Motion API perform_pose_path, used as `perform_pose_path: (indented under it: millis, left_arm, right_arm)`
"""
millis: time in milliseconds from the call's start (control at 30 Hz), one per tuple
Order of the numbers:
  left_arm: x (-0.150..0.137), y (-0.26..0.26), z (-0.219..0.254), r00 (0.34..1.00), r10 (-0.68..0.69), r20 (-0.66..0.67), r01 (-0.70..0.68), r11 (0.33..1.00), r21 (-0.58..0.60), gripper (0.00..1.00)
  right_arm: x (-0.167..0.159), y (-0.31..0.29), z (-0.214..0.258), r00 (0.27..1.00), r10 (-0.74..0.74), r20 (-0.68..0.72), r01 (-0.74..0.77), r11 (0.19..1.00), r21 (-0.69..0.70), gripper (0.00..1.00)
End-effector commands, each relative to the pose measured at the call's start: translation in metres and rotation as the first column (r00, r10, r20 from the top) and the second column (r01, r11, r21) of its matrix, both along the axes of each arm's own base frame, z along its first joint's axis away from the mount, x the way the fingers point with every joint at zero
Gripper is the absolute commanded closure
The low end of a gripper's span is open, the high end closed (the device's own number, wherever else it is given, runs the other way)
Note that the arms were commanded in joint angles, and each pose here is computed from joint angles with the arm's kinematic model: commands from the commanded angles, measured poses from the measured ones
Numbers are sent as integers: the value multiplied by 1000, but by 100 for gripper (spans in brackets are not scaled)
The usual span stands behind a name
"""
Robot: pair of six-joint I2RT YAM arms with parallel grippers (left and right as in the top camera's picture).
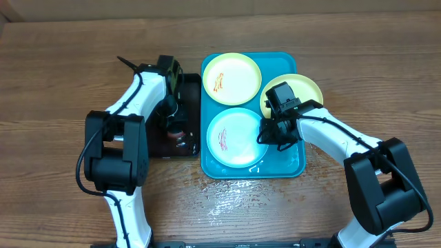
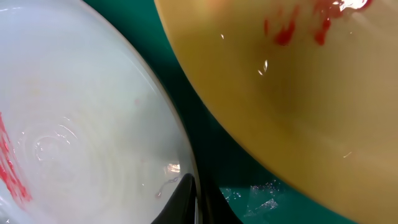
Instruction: Clean dirty plates on tray and stack at the side
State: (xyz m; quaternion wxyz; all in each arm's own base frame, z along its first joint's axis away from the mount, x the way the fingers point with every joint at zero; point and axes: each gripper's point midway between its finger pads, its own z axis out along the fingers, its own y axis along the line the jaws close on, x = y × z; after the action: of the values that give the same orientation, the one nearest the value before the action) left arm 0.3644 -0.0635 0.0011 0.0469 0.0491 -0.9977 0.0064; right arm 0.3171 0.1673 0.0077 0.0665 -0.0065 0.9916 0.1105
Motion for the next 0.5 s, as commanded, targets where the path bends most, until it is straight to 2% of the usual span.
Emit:
perform_pose_path:
  millis: [0,67,133,300,333,367,467]
  left_arm:
    - [-4,-5,-9,999,-28,-30,28,999,21,93]
    - [-7,-4,-7,999,-27,-38,28,999,22,85]
    - [-10,-2,-2,999,-18,-49,19,999,25,70]
    - [-8,-2,13,999,-15,-33,16,1000,23,14]
    - [-7,-2,15,1000,-15,-27,16,1000,22,5]
    - [-6,-2,16,1000,-16,-22,16,1000,23,1]
    - [-1,1,14,1000,-18,-6,18,999,43,0]
  right_arm:
    - [2,-5,-2,1000,-3,13,3,1000,-29,95]
    - [2,-5,-2,1000,-3,12,4,1000,-29,95]
    - [2,-5,-2,1000,-3,11,4,1000,-30,95]
    - [2,-5,-2,1000,-3,12,4,1000,-30,95]
    - [2,-5,-2,1000,-3,12,3,1000,-30,95]
    - [2,-5,-2,1000,-3,12,4,1000,-30,95]
    - [2,-5,-2,1000,-3,12,4,1000,-29,95]
